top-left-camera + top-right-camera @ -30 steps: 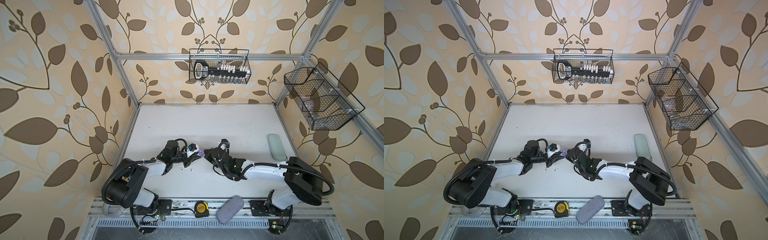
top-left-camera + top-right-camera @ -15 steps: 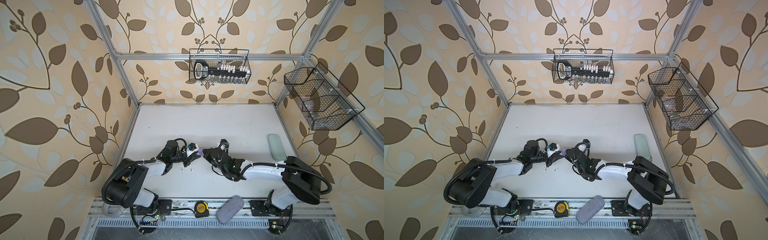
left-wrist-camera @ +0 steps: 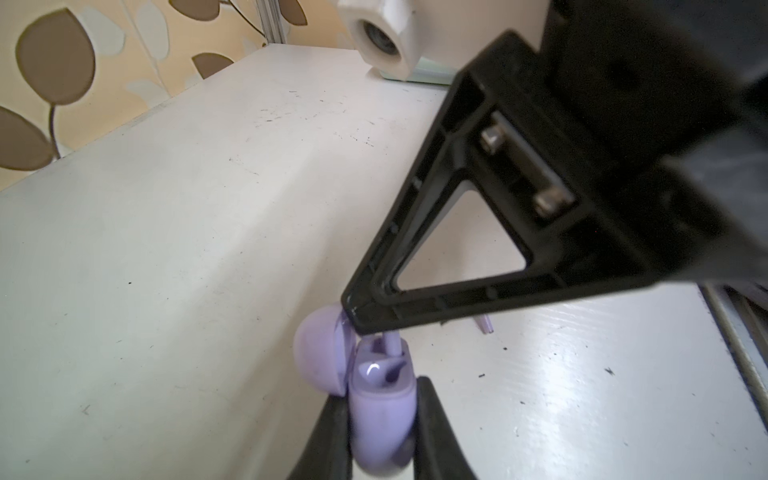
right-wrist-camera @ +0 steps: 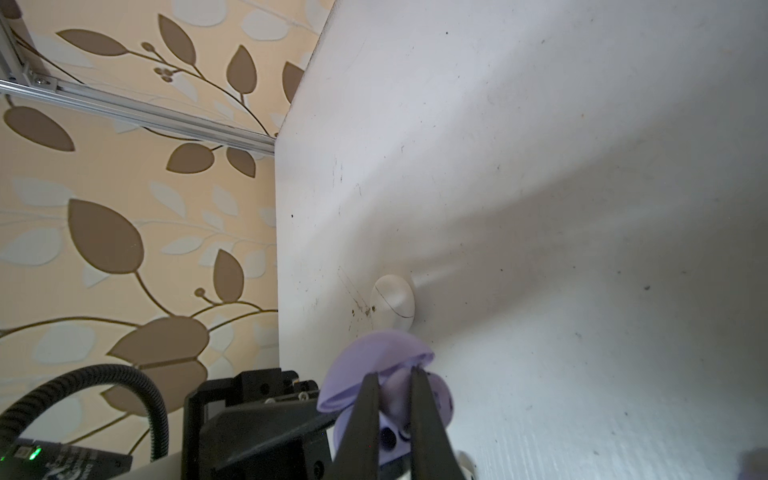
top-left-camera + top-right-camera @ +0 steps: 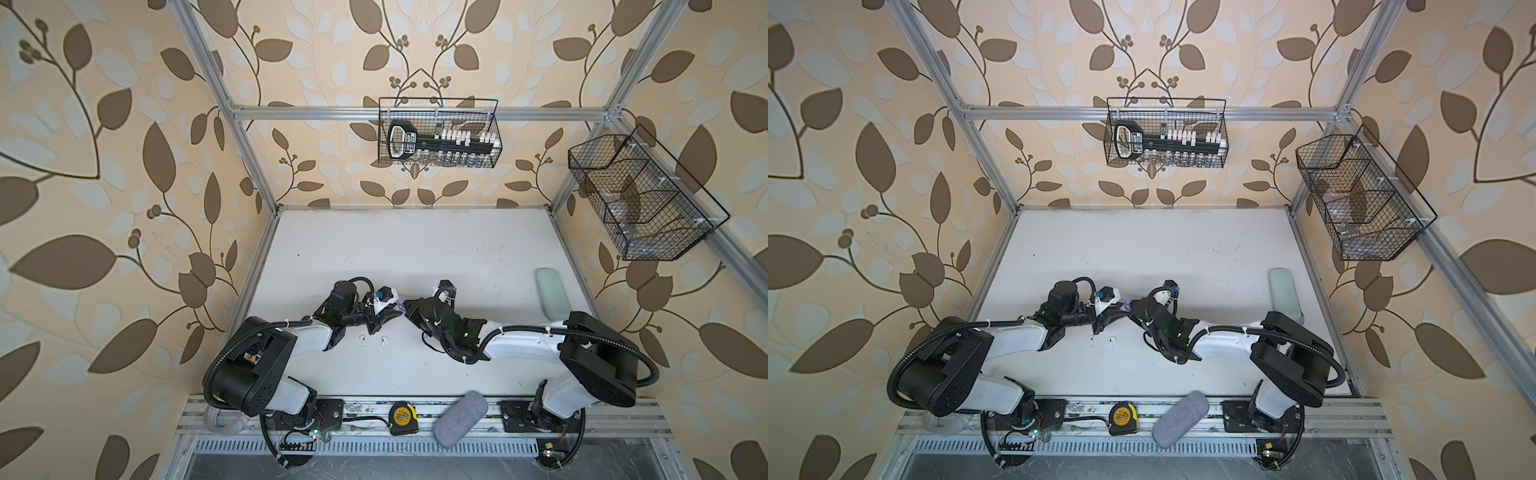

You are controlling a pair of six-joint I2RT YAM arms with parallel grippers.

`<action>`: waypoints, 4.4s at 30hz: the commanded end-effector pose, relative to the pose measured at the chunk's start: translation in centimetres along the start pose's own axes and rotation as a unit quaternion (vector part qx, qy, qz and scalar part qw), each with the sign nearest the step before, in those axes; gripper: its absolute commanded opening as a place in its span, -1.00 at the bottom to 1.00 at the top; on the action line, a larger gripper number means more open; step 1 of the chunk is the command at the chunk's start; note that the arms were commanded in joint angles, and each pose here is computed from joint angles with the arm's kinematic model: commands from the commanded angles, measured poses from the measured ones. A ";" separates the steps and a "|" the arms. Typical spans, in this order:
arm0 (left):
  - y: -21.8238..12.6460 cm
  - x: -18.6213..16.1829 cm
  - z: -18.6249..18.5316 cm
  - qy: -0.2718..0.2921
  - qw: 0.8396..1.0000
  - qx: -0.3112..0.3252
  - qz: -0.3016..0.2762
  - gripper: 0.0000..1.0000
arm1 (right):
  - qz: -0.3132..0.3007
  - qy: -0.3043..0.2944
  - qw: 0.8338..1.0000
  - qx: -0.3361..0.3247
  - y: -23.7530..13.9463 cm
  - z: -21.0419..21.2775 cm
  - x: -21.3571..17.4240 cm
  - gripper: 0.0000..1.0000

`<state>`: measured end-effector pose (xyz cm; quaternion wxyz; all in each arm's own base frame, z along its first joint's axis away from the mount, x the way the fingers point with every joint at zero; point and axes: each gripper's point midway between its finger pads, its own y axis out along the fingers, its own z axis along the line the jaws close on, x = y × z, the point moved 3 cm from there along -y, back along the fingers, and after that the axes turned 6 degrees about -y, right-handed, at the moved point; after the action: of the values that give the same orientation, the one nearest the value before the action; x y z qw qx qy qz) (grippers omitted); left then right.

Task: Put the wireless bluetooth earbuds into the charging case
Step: 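Move the held lavender earbud over the case slot held by the left gripper, then lower the earbud into the case slot and open the right gripper, then withdraw the right gripper from the case toward the second lavender earbud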

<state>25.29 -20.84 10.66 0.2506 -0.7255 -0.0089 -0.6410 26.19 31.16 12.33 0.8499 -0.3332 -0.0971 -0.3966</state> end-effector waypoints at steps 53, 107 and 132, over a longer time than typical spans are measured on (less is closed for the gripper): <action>-0.5 0.9 0.6 0.011 1.000 0.009 -0.027 -1.00 | 0.026 -0.012 0.998 -0.050 0.5 -0.9 -1.5 -0.58; -0.9 0.1 -0.8 0.044 0.998 -0.019 -0.036 -1.00 | 0.099 -0.226 0.950 -0.190 -4.9 -4.0 1.5 -0.37; -1.5 -1.2 -2.8 0.103 0.992 -0.052 -0.043 -1.00 | 0.184 -0.221 0.928 -0.236 -2.6 -8.0 -2.8 -0.39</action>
<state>21.85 -20.11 8.81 0.2065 -0.6893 0.0296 -0.6938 21.53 26.03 6.54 0.7561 -0.6207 -0.1342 -0.1584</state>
